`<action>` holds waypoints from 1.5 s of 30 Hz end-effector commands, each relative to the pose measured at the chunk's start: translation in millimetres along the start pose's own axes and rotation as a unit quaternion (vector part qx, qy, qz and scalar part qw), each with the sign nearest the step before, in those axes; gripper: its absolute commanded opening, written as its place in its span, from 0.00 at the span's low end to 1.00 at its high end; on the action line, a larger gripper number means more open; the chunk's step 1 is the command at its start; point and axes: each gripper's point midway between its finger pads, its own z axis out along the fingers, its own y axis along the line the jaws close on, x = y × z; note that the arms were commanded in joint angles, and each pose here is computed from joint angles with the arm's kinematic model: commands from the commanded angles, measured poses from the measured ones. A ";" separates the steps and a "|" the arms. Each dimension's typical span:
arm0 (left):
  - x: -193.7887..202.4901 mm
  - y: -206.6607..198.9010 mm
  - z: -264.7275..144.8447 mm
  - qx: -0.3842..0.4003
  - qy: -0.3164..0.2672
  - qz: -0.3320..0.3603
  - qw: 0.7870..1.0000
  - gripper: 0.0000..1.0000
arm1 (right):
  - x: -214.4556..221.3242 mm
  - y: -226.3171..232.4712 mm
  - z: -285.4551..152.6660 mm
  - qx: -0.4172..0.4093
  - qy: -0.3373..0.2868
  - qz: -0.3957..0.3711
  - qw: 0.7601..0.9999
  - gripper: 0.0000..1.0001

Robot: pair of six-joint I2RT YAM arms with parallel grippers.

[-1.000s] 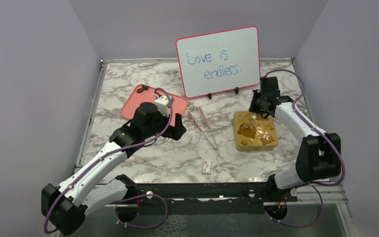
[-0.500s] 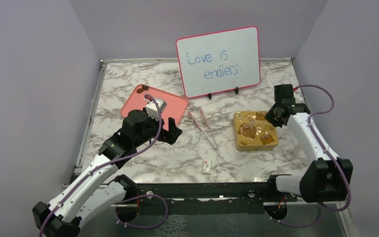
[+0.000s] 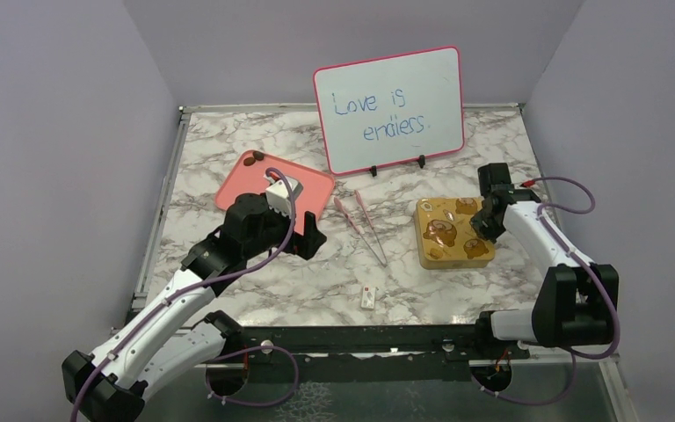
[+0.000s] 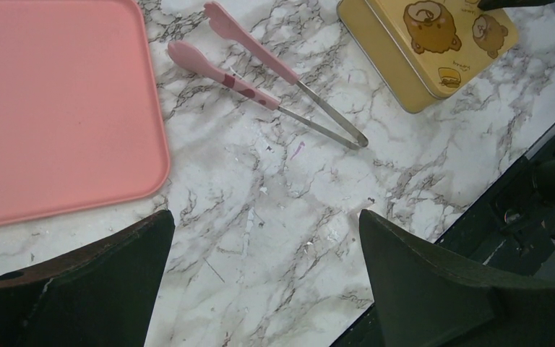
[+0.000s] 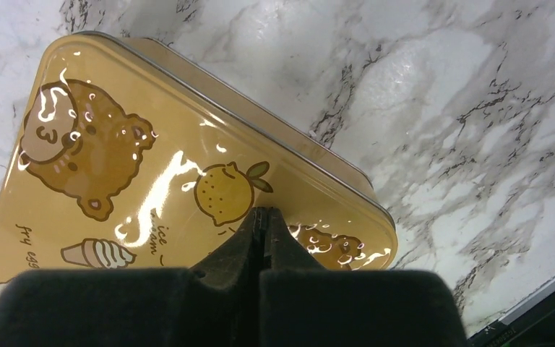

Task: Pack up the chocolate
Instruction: Close the box lid on the packing box, then reset both arms

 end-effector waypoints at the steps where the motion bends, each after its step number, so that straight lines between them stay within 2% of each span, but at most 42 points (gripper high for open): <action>1: -6.8 -4.3 -3.9 0.011 -0.005 0.011 1.000 0.99 | 0.4 -22.5 1.6 0.060 -0.005 0.009 0.998 0.01; 6: -4.0 0.0 -2.9 0.002 -0.004 0.013 1.000 0.99 | -17.5 -15.9 -11.3 0.036 -0.036 0.011 0.999 0.01; 10: -1.1 1.2 -1.8 -0.001 0.000 0.008 1.000 0.99 | -16.5 -18.6 -2.8 0.035 -0.049 -0.001 0.998 0.01; 17: -1.8 15.2 -3.4 -0.041 -0.009 0.003 0.999 0.99 | -22.1 -11.8 -1.9 0.043 -0.040 -0.039 0.997 0.01; 21: -5.7 32.1 -7.0 -0.094 -0.033 -0.027 0.995 0.99 | -25.9 21.6 -12.2 -0.060 -0.036 -0.129 0.989 0.01; 26: -9.0 47.6 -16.7 -0.139 -0.060 -0.035 0.988 0.99 | -22.0 31.7 -17.5 -0.090 -0.020 -0.157 0.983 0.01; 29: -13.9 51.4 -23.2 -0.152 -0.078 -0.042 0.984 0.99 | -15.3 44.7 -29.5 -0.137 0.002 -0.187 0.973 0.10; 33: -18.2 49.6 -26.7 -0.149 -0.084 -0.039 0.984 0.99 | 2.7 64.5 -53.5 -0.257 0.008 -0.232 0.938 0.19; 37: -17.6 53.5 -26.6 -0.162 -0.079 -0.042 0.983 0.99 | 11.5 69.7 -80.2 -0.326 0.006 -0.249 0.912 0.25; 39: -16.9 53.3 -25.5 -0.161 -0.077 -0.041 0.983 0.99 | 20.1 72.8 -96.8 -0.368 0.015 -0.260 0.893 0.35; 41: -16.4 49.9 -24.1 -0.150 -0.072 -0.030 0.986 0.99 | 36.7 72.9 -115.7 -0.425 0.029 -0.278 0.861 0.48; 42: -15.2 49.4 -22.9 -0.146 -0.070 -0.025 0.986 0.99 | 45.3 70.4 -123.1 -0.449 0.033 -0.287 0.846 0.69; 43: -15.3 50.5 -22.3 -0.149 -0.070 -0.024 0.986 0.99 | 51.6 66.5 -128.2 -0.464 0.033 -0.292 0.836 0.96; 45: -18.4 52.5 -23.4 -0.156 -0.075 -0.025 0.985 0.99 | 55.1 58.5 -136.0 -0.473 0.024 -0.293 0.831 1.00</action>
